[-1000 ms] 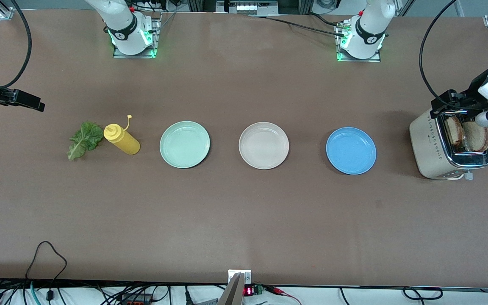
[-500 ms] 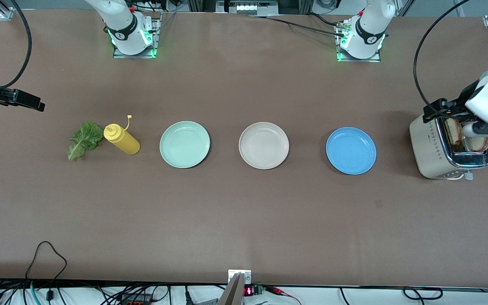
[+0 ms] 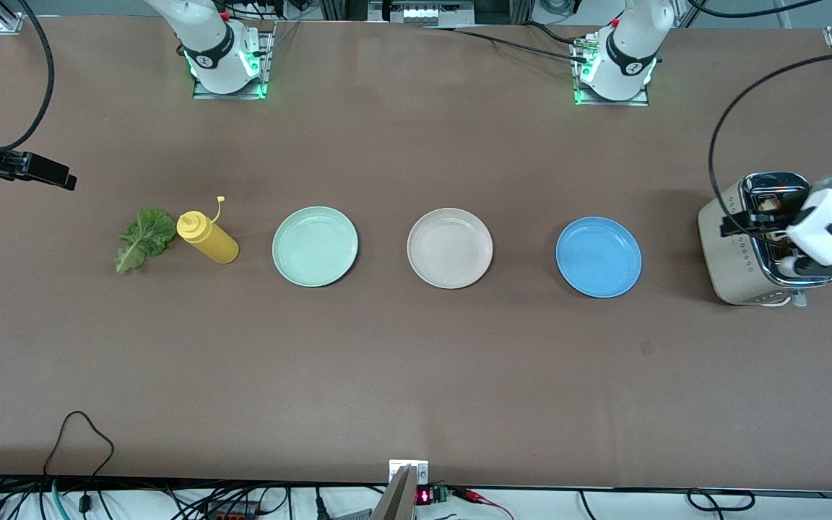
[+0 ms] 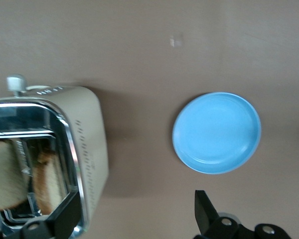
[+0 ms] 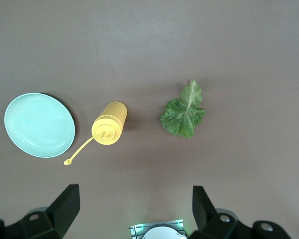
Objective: Make sandwich in beige plate with both arms
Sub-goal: 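Grasp a toast slice with the left gripper and lift it out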
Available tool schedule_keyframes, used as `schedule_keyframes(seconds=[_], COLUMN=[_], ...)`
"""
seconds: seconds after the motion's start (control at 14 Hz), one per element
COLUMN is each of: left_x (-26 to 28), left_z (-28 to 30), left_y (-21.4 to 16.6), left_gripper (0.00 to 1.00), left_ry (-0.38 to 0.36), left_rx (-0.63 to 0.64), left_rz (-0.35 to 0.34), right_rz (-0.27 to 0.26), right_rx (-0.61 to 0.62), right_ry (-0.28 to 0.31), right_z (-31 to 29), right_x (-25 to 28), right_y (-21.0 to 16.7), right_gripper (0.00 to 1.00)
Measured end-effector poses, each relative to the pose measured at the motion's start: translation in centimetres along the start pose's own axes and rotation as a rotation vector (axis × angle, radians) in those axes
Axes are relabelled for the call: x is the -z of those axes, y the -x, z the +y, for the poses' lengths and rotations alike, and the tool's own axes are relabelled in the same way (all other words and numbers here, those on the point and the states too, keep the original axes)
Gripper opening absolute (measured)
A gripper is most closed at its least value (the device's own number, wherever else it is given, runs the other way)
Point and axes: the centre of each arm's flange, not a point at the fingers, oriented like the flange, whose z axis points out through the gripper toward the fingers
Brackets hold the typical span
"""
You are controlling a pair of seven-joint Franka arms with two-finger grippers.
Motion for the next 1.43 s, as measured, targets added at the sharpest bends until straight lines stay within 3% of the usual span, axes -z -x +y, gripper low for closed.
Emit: schedule_keyframes(seconds=[0.29,0.57,1.43], left_x=[-2.0,-5.6,-9.5], left_z=[-7.0,-9.7,-10.8], left_y=[-0.1,-0.4,2.0], left_gripper=[1.0,1.0,1.0], left_ry=[0.0,0.003,-0.007], left_rx=[-0.026,-0.023,-0.03], left_rz=[-0.001,-0.044,-0.096], right_rz=[0.0,0.0,-0.001], right_rx=[0.0,0.0,0.0], right_ry=[0.0,0.0,-0.001], right_z=[0.0,0.0,0.0], right_x=[0.0,0.0,0.0], right_y=[0.0,0.0,0.0], right_gripper=[1.0,1.0,1.0])
